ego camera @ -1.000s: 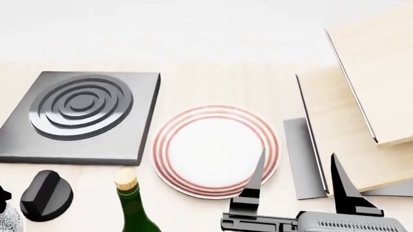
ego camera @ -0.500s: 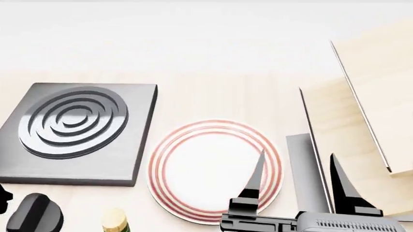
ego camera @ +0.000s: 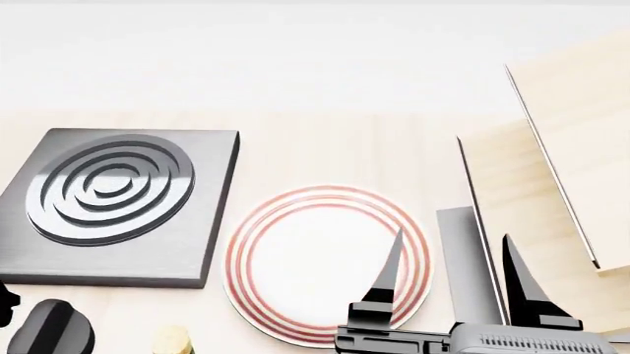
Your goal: Pick up the akita bowl and put it on the plate.
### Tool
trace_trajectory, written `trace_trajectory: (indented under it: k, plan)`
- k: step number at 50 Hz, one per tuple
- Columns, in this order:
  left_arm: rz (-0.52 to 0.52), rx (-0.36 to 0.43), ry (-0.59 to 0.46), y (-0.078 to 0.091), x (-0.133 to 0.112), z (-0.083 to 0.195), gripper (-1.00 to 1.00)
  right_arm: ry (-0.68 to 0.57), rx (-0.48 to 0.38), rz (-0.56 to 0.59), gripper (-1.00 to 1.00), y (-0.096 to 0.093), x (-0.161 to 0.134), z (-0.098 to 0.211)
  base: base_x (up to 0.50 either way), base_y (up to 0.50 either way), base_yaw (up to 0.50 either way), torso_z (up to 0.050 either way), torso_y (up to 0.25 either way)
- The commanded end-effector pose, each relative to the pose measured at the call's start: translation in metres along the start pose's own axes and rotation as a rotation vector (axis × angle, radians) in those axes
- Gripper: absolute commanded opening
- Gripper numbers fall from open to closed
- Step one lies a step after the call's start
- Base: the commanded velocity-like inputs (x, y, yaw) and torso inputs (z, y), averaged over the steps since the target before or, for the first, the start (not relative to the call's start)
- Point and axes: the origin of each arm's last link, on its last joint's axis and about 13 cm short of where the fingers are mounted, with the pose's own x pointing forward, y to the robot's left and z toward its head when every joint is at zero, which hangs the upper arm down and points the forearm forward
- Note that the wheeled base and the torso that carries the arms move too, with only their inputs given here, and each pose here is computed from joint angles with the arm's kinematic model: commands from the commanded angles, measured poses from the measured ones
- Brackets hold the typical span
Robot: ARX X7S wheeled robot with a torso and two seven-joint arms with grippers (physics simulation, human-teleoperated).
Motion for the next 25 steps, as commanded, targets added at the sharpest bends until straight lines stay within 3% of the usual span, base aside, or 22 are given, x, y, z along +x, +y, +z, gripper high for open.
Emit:
trace_trajectory:
  k: [1,25]
  plan:
    - [0.000,0.004,-0.001,0.0000,0.0001,0.0001,1.00,0.000,-0.005,-0.002,1.00,0.0005,0.0003,-0.0012,0.00,0.00,0.00,0.000,0.000]
    - [0.042,0.054,0.003,0.0097,0.0032,0.0031,1.00,0.003,-0.006,0.004,1.00,0.0013,-0.0006,-0.0035,0.00,0.00,0.00,0.000,0.000]
